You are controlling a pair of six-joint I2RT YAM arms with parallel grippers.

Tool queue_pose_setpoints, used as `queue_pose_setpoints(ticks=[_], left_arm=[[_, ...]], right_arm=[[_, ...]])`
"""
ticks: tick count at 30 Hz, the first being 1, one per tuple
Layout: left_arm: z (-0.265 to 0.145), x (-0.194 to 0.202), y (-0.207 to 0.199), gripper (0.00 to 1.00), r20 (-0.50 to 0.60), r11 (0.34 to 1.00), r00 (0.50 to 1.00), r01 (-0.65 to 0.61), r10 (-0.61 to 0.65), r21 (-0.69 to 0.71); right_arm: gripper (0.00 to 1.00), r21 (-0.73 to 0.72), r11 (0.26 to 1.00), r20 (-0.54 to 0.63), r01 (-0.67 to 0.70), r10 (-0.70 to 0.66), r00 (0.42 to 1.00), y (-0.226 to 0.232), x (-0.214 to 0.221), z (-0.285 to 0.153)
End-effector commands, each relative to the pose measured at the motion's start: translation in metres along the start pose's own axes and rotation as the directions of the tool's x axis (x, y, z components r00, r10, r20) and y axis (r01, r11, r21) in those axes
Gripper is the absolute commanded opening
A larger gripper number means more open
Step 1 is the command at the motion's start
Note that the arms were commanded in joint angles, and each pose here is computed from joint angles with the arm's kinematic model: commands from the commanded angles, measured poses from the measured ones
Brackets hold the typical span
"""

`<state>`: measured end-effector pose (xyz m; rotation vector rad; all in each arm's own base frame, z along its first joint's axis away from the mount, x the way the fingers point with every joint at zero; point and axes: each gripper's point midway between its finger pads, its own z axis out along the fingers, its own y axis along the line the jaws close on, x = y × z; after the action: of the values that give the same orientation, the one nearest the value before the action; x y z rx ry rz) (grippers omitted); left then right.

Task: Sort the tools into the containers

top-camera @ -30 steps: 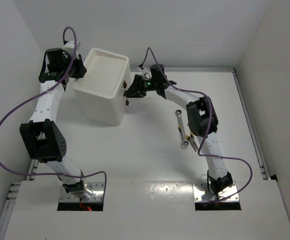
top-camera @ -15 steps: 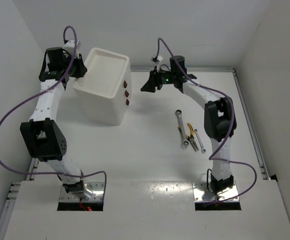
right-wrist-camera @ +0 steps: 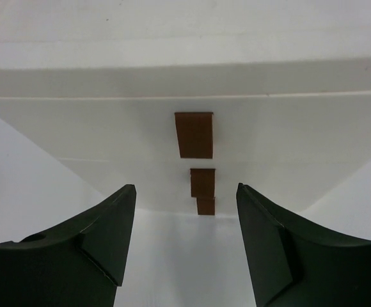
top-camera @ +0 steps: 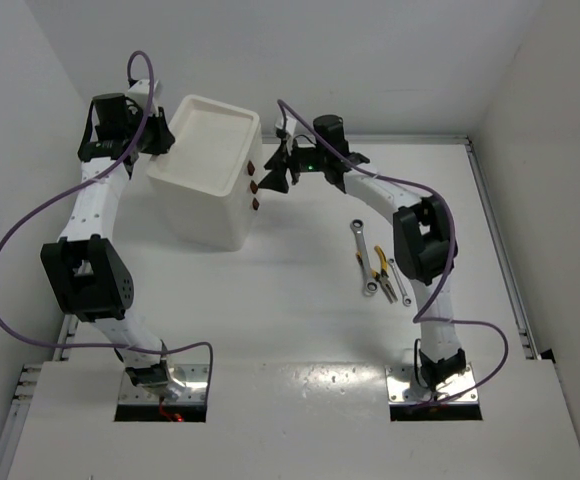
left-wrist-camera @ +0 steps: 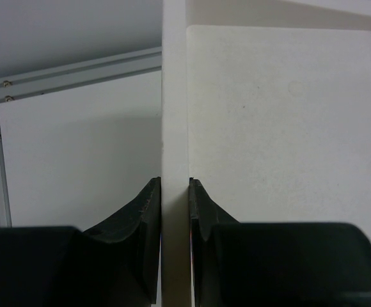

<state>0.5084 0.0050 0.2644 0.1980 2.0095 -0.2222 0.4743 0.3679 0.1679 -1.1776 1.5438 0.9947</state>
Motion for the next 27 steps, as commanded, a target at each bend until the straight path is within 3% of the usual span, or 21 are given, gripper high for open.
queue_pose_setpoints(ticks=[1,15,18,21,24,26,27], left_arm=[[0.022,0.115,-0.06,0.0,-0.368,0.969,0.921,0.195,-0.128,0.152],[0.022,0.115,-0.06,0.0,-0.368,0.969,0.921,0.195,-0.128,0.152],[0.021,0.117,-0.06,0.0,-0.376,0.968,0.917,0.199,-0.13,0.151],[0.021,0.117,-0.06,0.0,-0.376,0.968,0.917,0.199,-0.13,0.151],[0.021,0.117,-0.06,0.0,-0.376,0.968,0.917,0.199,-0.13,0.151],[0.021,0.117,-0.06,0.0,-0.376,0.968,0.917,0.199,-0.13,0.151],[0.021,0.117,-0.059,0.0,-0.377,0.97,0.917,0.196,-0.13,0.143]], right_arm=[[0.65,0.006,0.989,0.083,0.148,-0.148,0.986,-0.01,-0.033,0.008],[0.65,-0.027,0.995,0.133,0.095,-0.09,0.987,-0.014,-0.048,0.037],[0.59,-0.045,0.994,0.139,0.095,-0.088,0.986,-0.009,-0.048,0.043],[0.49,-0.065,0.995,0.145,0.081,-0.071,0.987,-0.002,-0.051,0.046],[0.23,-0.073,0.994,0.146,0.085,-0.073,0.987,0.004,-0.053,0.048],[0.01,-0.085,0.993,0.151,0.082,-0.069,0.986,0.008,-0.055,0.046],[0.0,-0.084,0.993,0.154,0.087,-0.073,0.985,0.01,-0.06,0.043]])
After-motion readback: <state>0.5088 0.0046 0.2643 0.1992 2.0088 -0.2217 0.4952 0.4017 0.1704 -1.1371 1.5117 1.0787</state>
